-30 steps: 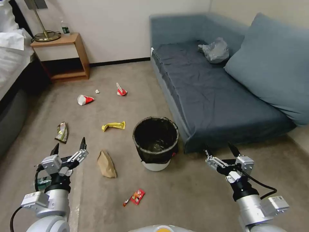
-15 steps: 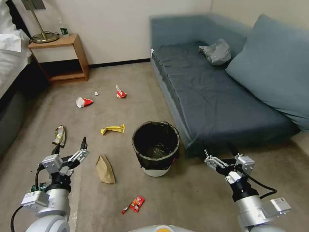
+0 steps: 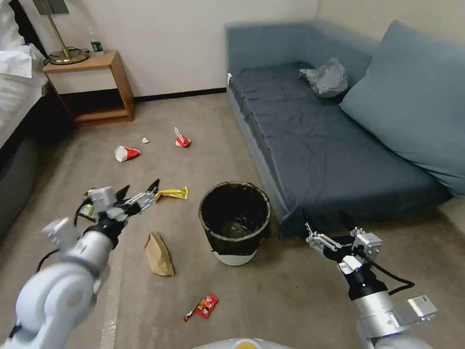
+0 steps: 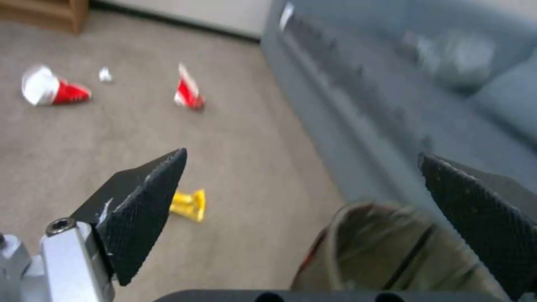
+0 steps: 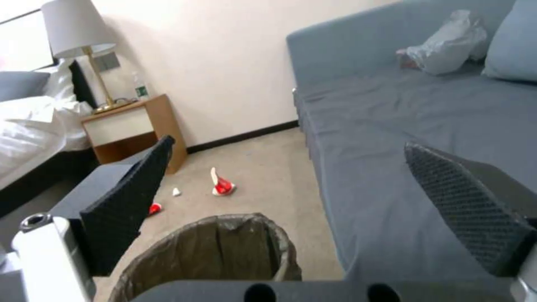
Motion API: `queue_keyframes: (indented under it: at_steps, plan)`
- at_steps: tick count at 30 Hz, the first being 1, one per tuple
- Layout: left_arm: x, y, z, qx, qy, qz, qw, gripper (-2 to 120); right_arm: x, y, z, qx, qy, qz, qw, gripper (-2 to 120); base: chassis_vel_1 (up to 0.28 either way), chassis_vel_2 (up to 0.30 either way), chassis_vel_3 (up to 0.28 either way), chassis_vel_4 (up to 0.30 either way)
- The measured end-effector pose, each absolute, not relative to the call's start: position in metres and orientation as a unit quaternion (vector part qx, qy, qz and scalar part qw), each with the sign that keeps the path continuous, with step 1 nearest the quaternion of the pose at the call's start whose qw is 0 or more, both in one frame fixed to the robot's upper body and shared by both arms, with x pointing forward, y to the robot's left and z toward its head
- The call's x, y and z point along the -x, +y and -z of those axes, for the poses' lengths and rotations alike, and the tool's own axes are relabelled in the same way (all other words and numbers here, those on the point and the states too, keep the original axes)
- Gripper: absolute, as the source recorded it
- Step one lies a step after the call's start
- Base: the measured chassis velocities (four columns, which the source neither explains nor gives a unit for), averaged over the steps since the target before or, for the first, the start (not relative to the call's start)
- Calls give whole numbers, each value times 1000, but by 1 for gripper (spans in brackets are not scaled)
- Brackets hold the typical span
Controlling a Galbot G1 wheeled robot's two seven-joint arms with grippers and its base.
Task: Pick up the trash can from the floor.
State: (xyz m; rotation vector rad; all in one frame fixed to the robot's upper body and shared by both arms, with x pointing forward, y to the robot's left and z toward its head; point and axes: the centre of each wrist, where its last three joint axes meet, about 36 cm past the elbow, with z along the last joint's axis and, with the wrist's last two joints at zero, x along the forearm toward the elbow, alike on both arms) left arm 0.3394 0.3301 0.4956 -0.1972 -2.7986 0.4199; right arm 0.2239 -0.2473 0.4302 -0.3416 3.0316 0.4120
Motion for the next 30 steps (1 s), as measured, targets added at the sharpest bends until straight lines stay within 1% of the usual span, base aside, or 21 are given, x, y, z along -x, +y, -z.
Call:
queue_keyframes:
  at_steps: [2, 4, 6, 7, 8, 10, 11, 13, 21, 25, 29, 30]
  plan:
    - [-340, 330, -495, 69, -975, -145, 153, 100, -224, -247, -430, 111, 984, -134, 31, 100, 0, 0, 0, 0]
    - [-357, 328, -487, 74, -972, -135, 180, 100, -225, -247, -427, 108, 985, -135, 30, 100, 0, 0, 0, 0]
    - [-364, 326, -484, 79, -969, -136, 188, 100, -225, -247, -426, 107, 985, -135, 31, 100, 0, 0, 0, 0]
    - [-376, 318, -480, 97, -962, -139, 212, 100, -226, -247, -424, 104, 985, -136, 30, 100, 0, 0, 0, 0]
    - [-376, 318, -480, 97, -962, -139, 212, 100, -226, -247, -424, 104, 985, -136, 30, 100, 0, 0, 0, 0]
    - [-394, 299, -474, 133, -950, -140, 246, 100, -228, -247, -420, 99, 985, -136, 29, 100, 0, 0, 0, 0]
    - [-394, 299, -474, 133, -950, -140, 246, 100, -228, -247, -420, 99, 985, -136, 29, 100, 0, 0, 0, 0]
    - [-406, 289, -469, 147, -945, -133, 262, 100, -230, -248, -417, 97, 986, -136, 28, 100, 0, 0, 0, 0]
    - [-435, 270, -453, 154, -939, -118, 284, 100, -234, -252, -412, 91, 986, -137, 28, 100, 0, 0, 0, 0]
    - [-450, 253, -432, 145, -933, -121, 306, 100, -236, -252, -411, 90, 986, -138, 28, 100, 0, 0, 0, 0]
    - [-453, 244, -420, 140, -930, -121, 318, 99, -236, -252, -411, 89, 986, -139, 29, 100, 0, 0, 0, 0]
    - [-454, 238, -412, 138, -928, -120, 325, 99, -237, -253, -410, 89, 986, -140, 29, 100, 0, 0, 0, 0]
